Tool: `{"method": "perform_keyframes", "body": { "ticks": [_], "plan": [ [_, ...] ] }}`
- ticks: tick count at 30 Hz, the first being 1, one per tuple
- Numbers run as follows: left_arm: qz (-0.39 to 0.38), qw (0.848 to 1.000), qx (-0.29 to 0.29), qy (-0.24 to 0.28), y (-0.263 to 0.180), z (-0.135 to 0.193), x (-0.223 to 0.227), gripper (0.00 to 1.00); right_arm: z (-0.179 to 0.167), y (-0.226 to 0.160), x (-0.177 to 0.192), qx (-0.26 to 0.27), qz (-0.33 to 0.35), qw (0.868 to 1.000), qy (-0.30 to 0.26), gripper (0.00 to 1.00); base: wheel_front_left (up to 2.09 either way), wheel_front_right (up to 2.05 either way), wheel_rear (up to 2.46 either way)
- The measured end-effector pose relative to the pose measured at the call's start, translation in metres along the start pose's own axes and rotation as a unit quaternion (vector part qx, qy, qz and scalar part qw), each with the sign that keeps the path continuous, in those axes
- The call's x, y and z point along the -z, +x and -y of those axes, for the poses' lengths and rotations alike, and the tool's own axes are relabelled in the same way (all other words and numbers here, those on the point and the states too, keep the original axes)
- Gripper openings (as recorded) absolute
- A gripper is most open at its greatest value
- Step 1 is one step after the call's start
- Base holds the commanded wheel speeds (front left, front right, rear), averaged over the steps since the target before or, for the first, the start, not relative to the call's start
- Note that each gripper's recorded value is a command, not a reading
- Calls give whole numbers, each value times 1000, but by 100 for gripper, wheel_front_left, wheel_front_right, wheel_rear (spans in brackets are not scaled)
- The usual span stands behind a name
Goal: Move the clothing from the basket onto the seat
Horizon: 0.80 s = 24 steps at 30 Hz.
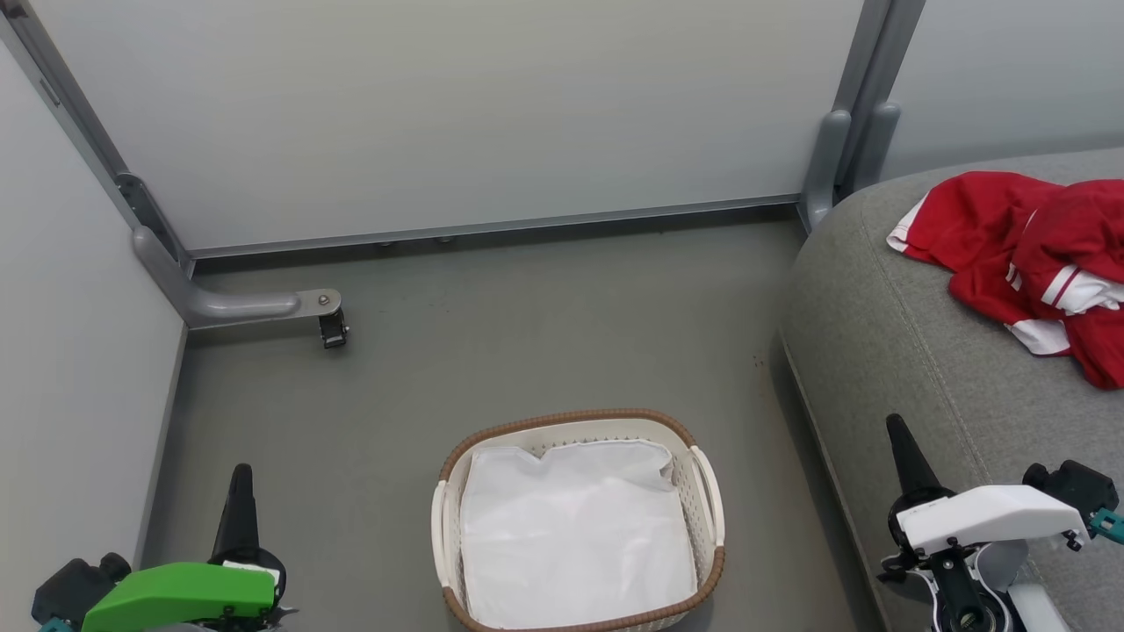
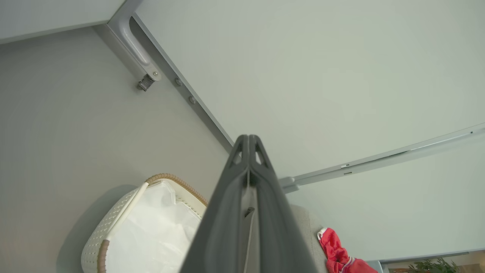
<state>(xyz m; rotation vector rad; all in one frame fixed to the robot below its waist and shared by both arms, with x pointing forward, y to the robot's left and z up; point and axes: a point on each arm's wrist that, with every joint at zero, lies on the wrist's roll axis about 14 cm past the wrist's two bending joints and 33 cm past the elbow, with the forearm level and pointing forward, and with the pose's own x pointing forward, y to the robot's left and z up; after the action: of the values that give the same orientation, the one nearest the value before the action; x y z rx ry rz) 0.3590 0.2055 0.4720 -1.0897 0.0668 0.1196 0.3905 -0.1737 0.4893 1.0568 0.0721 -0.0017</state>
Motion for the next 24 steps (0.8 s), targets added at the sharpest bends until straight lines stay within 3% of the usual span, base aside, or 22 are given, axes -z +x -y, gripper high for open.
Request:
{"method": "perform_keyframes", "body": {
  "ticks": [24],
  "plan": [
    [-6,994,19,-105,11,13,-4,0,0,-1,-12,-3,10,994,113,0,0,0,0]
  ]
}}
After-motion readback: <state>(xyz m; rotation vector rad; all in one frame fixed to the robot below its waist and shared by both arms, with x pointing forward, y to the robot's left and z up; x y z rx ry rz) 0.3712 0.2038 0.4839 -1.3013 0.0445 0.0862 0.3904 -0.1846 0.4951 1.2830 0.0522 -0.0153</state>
